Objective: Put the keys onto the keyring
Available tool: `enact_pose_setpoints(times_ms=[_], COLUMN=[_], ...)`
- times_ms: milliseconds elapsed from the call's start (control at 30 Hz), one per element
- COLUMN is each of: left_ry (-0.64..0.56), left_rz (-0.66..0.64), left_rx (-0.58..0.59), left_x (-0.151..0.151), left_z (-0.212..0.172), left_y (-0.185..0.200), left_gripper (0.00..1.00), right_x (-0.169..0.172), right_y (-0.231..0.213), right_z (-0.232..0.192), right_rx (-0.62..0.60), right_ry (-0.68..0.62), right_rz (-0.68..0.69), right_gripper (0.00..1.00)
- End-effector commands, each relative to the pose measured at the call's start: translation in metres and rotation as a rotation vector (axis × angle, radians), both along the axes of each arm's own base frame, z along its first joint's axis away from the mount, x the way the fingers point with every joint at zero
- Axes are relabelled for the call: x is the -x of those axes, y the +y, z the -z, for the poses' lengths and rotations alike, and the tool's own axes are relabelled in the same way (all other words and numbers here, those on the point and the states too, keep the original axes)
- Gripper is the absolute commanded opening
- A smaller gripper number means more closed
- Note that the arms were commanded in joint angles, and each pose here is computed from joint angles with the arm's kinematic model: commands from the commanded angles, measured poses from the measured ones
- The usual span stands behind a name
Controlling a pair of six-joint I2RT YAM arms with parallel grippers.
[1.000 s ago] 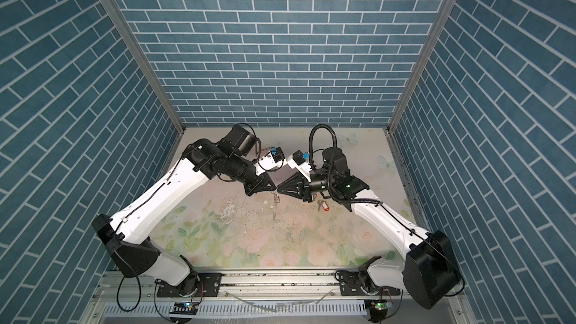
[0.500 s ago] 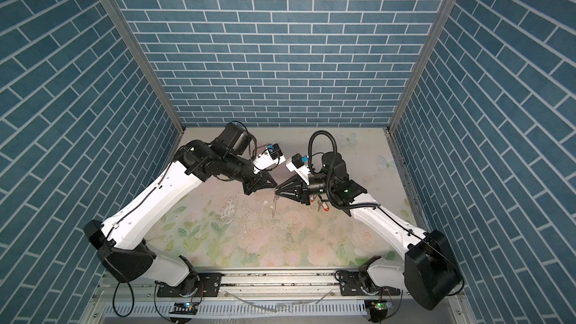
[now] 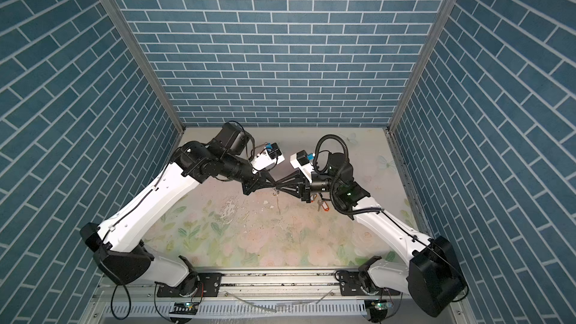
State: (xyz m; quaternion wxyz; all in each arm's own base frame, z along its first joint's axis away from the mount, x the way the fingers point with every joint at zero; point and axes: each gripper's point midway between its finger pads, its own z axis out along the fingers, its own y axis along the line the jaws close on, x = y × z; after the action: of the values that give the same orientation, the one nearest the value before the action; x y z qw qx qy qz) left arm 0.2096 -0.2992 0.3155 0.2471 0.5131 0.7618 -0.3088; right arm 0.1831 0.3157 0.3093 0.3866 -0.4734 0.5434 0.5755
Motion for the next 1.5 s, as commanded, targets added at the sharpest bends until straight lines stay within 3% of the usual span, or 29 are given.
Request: enact_pose_setpoints(times_ms=[0, 333, 667, 933, 1067, 1333, 1467], left_ry=[-0.006, -0.019, -0.01, -0.076, -0.177, -0.375, -0.418], left_rz=[0.014, 0.015, 0.021, -0.036, -0.117, -0.308, -0.365], left_rx=[0.03, 0.044, 0.051, 0.072, 0.157, 0.418, 0.542], left_x=[0.004, 0.004, 0.004, -0.006, -0.014, -0.02, -0.02], left_z=[-0.007, -0.011, -0.01, -0.017, -0.039, -0.071, -0.079], left_y=[-0.002, -0.003, -0.005, -0.002, 0.007, 0.035, 0.042], left_gripper=[0.0, 0.0, 0.0, 0.03, 0.18, 0.23, 0.23], right_x=[0.005, 0.006, 0.007, 0.001, -0.006, -0.019, -0.025], right_y=[0.0, 0.002, 0.002, 0.003, 0.003, -0.002, -0.003], right_z=[-0.002, 0.005, -0.001, -0.01, -0.015, -0.038, -0.056], right_rx=[-0.01, 0.009, -0.006, -0.064, -0.103, -0.266, -0.383], right_ry=[0.004, 0.032, 0.021, 0.041, 0.053, 0.077, 0.094], right_rz=[-0.023, -0.052, -0.058, -0.03, 0.017, 0.098, 0.098], right_gripper=[0.17, 0.13, 0.0, 0.0, 0.0, 0.0, 0.0])
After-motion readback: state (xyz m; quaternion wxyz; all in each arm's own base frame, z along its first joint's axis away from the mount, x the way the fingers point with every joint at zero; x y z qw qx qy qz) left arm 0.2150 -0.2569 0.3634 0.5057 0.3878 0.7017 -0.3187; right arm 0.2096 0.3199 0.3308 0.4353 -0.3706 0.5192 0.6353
